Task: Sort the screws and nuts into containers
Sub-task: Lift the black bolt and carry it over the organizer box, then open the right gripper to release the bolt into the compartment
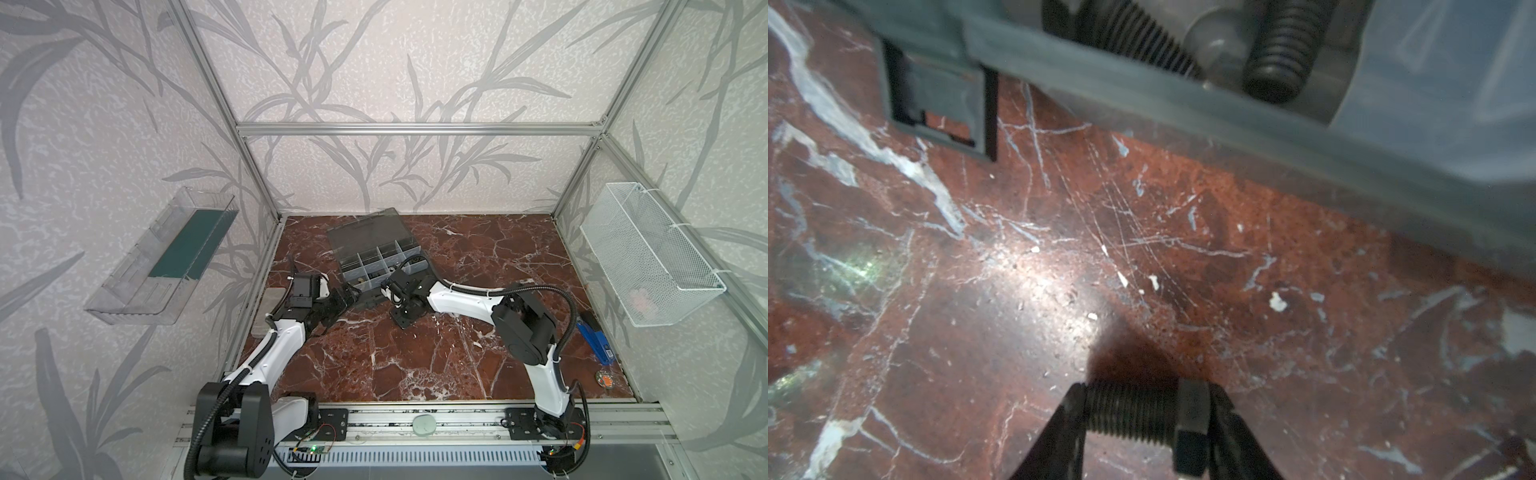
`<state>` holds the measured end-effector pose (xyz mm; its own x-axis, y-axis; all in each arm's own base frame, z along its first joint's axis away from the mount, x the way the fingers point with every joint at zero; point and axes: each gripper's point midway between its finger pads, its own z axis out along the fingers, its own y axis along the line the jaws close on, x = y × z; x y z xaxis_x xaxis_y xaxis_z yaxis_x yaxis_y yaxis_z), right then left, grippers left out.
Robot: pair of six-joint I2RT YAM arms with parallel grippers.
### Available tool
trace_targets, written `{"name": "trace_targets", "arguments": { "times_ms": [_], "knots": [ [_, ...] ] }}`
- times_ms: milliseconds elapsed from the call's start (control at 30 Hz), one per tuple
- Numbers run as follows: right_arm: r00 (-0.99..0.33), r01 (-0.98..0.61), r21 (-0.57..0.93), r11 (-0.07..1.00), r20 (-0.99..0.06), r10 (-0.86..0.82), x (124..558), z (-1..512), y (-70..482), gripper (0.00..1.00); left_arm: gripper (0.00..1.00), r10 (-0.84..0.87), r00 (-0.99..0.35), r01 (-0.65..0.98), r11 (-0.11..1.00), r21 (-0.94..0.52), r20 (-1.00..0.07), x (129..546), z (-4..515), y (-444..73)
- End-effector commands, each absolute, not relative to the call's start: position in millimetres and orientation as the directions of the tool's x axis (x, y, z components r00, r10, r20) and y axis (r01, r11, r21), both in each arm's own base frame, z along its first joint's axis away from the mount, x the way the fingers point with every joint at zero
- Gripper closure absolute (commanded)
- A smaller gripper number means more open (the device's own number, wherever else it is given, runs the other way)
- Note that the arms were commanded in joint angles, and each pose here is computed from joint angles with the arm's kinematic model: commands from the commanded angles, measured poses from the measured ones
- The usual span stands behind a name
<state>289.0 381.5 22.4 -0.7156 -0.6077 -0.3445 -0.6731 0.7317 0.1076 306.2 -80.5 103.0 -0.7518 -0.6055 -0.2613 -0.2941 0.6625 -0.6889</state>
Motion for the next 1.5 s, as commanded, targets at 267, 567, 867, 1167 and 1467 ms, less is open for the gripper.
{"name": "trace_targets", "arguments": {
  "times_ms": [267,567,867,1167,1467],
  "knots": [
    [-0.653,-0.723,0.088,0.685,-0.409,-0.637,297.6,66.6,389.9,0.82,0.07,-0.607,-0.750,-0.289,0.658,-0.695,-0.264,307.3,103.5,-79.1],
    [-0.570,-0.755,0.046,0.654,-0.539,-0.620,330.9,120.4,407.3,0.81,0.07,-0.612,-0.744,-0.289,0.656,-0.697,-0.267,307.1,104.9,-78.0],
    [-0.558,-0.737,0.025,0.676,-0.586,-0.587,374.5,124.7,431.6,0.80,0.07,-0.616,-0.738,-0.286,0.654,-0.700,-0.274,306.6,109.1,-76.4],
    [-0.582,-0.724,0.033,0.689,-0.565,-0.584,386.0,102.6,443.7,0.78,0.07,-0.620,-0.736,-0.288,0.652,-0.702,-0.273,306.2,109.9,-75.4],
    [-0.597,-0.721,0.035,0.692,-0.538,-0.595,386.3,83.3,444.5,0.70,0.07,-0.620,-0.737,-0.291,0.651,-0.701,-0.270,306.4,108.1,-75.4]
  ]
}}
